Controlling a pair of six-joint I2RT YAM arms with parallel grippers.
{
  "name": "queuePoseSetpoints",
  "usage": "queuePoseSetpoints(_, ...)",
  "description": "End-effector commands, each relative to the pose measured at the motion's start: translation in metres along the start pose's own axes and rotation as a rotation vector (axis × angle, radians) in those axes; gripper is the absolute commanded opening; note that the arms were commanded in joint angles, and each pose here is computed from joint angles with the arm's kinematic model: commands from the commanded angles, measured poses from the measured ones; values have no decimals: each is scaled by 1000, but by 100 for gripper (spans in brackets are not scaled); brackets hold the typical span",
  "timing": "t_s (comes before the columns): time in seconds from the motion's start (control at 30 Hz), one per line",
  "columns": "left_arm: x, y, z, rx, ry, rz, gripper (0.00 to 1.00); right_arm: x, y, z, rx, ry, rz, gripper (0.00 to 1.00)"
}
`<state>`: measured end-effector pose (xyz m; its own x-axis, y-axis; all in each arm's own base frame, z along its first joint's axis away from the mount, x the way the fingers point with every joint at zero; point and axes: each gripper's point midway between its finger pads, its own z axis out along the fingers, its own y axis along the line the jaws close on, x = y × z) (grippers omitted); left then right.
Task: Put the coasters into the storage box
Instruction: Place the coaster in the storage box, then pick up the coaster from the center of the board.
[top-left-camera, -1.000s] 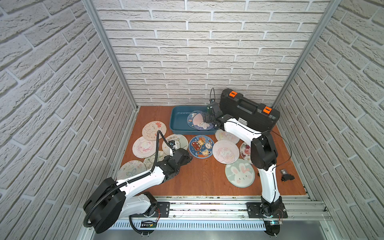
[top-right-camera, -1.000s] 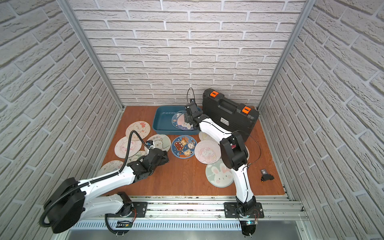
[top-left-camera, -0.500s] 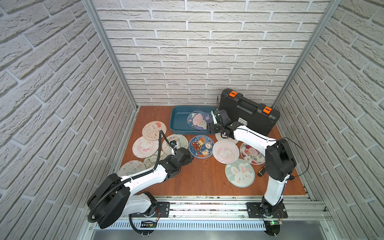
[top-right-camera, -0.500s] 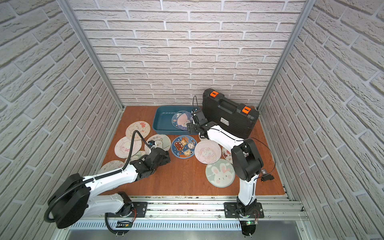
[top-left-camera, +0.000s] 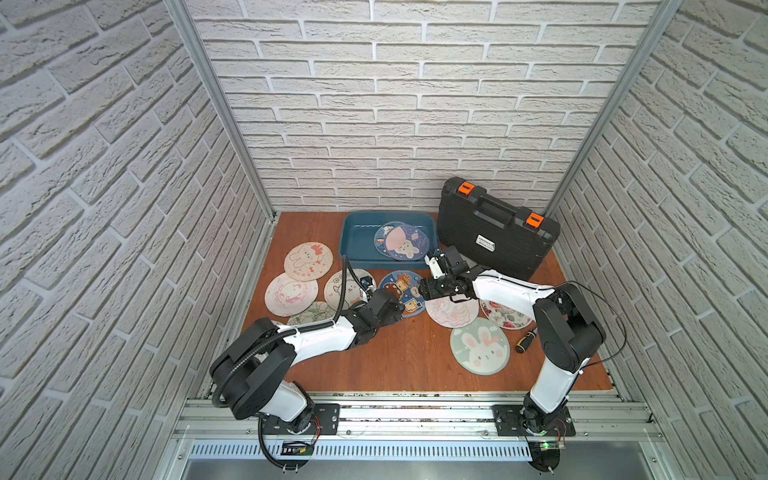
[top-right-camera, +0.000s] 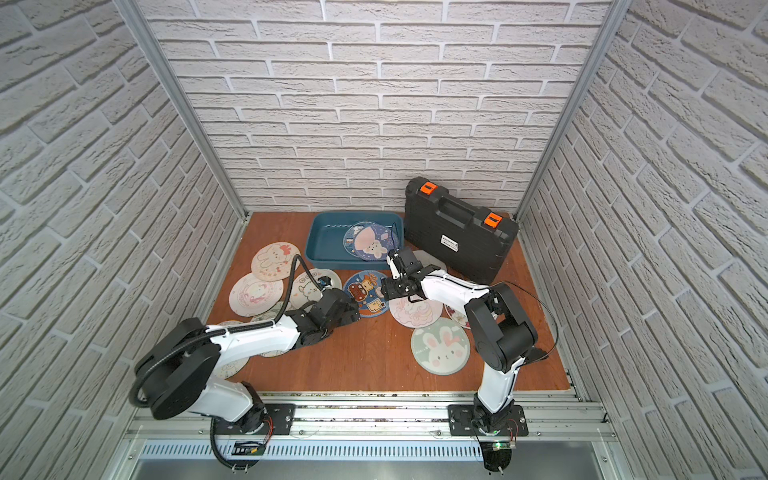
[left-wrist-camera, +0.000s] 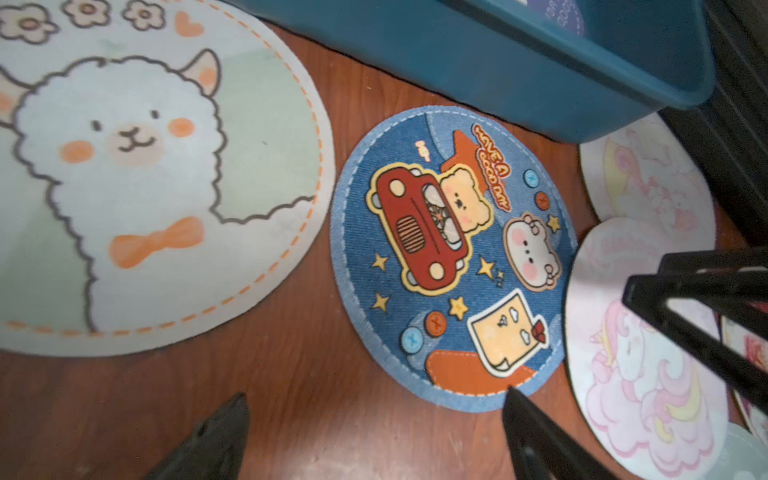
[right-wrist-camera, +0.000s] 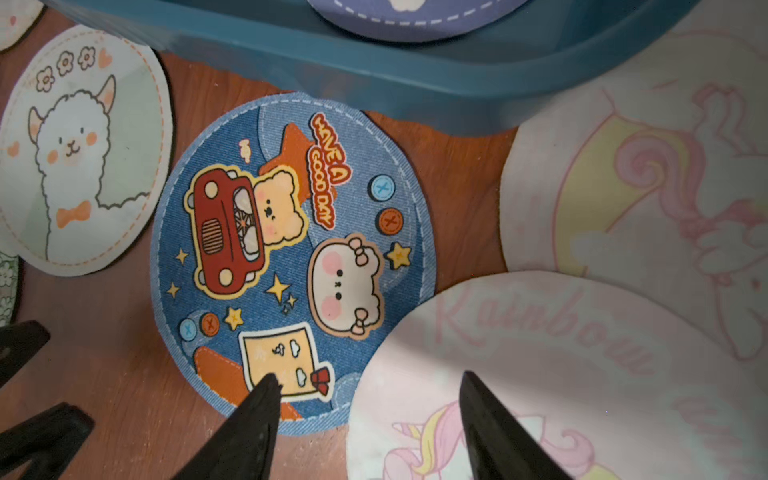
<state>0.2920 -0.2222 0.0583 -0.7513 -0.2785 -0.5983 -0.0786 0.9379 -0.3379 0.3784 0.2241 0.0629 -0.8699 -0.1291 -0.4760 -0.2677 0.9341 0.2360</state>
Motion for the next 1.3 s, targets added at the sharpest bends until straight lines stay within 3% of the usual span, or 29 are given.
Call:
queuePoseSetpoints(0.0, -4, -24, 11, 96, 0, -37, 95, -10, 10, 2, -44, -48, 4, 68)
queuePoseSetpoints(0.2, 1, -28, 29, 161, 1, -90, 94, -16, 12, 22, -50, -23, -11, 69)
queuePoseSetpoints(0.7, 9, -20, 41, 149, 0, -90, 94, -32, 5, 40, -31, -38, -62, 69)
queuePoseSetpoints(0.9, 12, -15, 40, 133, 6, -94, 94, -19, -8, 61, 14, 31, -58, 69)
queuePoseSetpoints(1.27, 10, -10, 36, 113, 3, -89, 93, -5, -38, 63, 148, 53, -18, 70)
